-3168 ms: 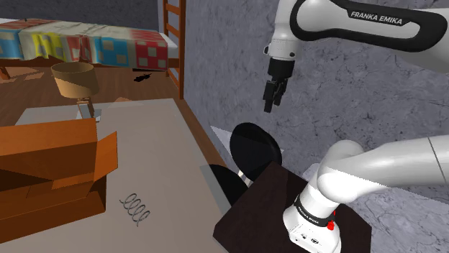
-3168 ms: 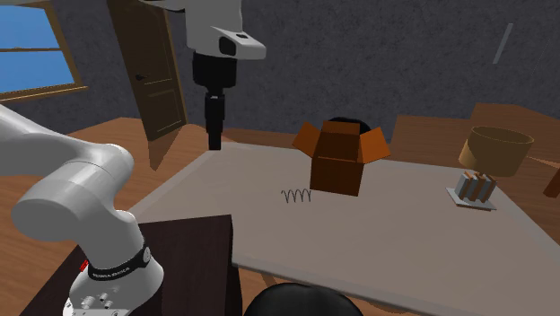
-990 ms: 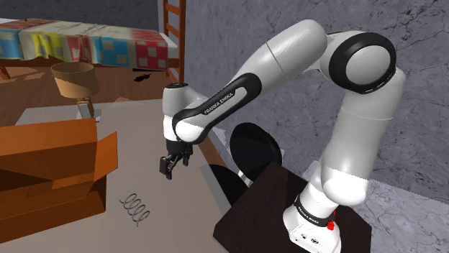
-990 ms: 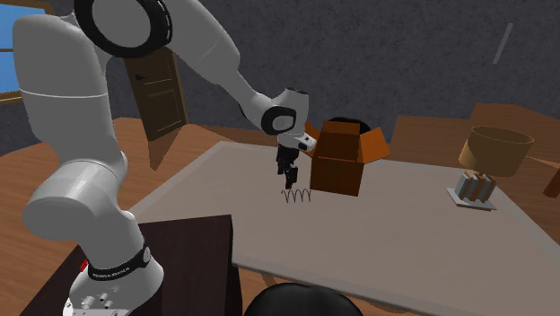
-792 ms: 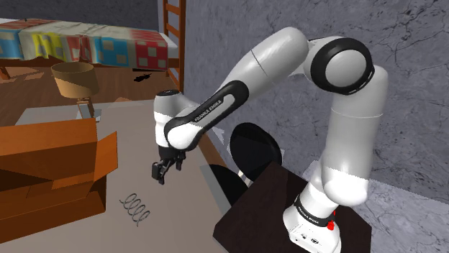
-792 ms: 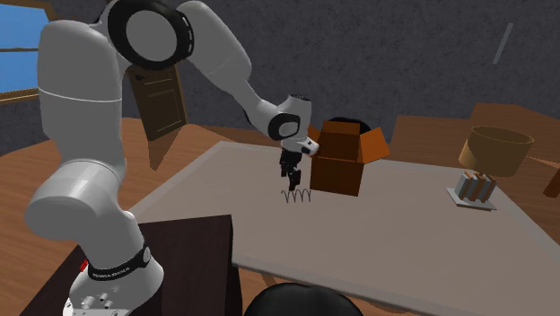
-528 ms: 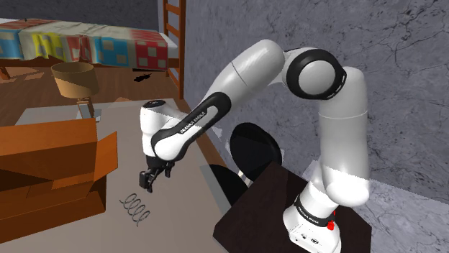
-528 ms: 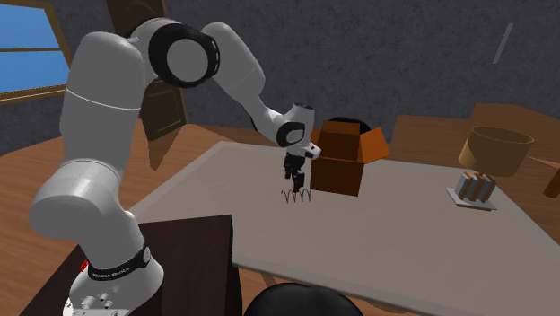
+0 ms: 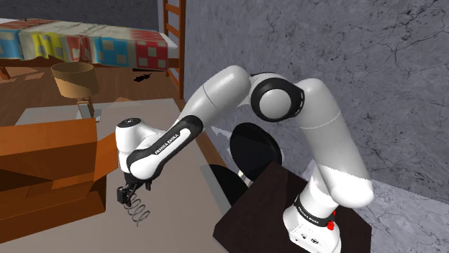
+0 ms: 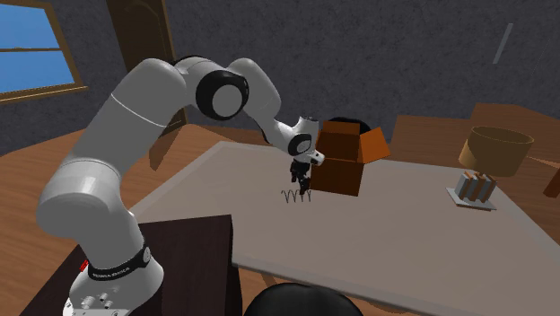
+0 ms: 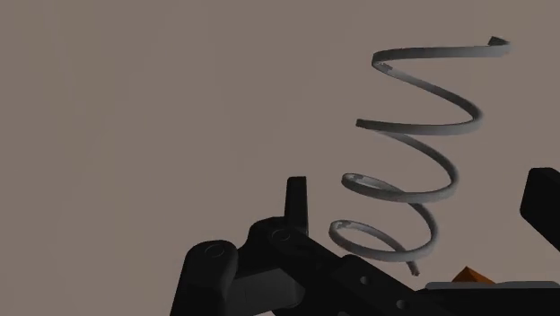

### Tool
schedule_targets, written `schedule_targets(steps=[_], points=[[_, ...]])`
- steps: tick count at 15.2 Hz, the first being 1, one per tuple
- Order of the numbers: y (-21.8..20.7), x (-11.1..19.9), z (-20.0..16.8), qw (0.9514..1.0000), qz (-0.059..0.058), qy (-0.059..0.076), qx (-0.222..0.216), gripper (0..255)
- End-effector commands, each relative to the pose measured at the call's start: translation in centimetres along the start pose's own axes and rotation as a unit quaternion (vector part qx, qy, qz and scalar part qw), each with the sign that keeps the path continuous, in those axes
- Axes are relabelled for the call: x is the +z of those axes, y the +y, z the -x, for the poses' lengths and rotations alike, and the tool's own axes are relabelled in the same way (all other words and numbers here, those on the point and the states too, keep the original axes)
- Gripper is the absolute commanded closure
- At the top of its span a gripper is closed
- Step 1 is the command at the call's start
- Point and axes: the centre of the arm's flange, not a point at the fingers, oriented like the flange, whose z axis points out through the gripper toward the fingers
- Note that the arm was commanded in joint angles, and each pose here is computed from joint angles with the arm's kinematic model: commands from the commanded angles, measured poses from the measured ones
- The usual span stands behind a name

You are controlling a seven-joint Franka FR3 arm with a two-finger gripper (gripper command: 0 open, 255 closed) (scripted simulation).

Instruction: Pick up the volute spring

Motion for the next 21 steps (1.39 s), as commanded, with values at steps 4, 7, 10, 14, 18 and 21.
schedule_targets(steps=[4,7,10,14,18,21], points=[[-1.3,3.1,-1.8,1.0,0.0,0.001,-0.003,0],[-1.2,4.6,-1.9,1.0,0.0,0.001,-0.003,0],[-1.1,6.0,-2.0,1.0,0.0,0.001,-0.003,0],[-1.1,6.0,-2.1,1.0,0.0,0.001,-0.003,255],[-1.0,6.0,-2.0,1.0,0.0,0.001,-0.003,255],[-1.1,6.0,-2.0,1.0,0.0,0.001,-0.003,255]])
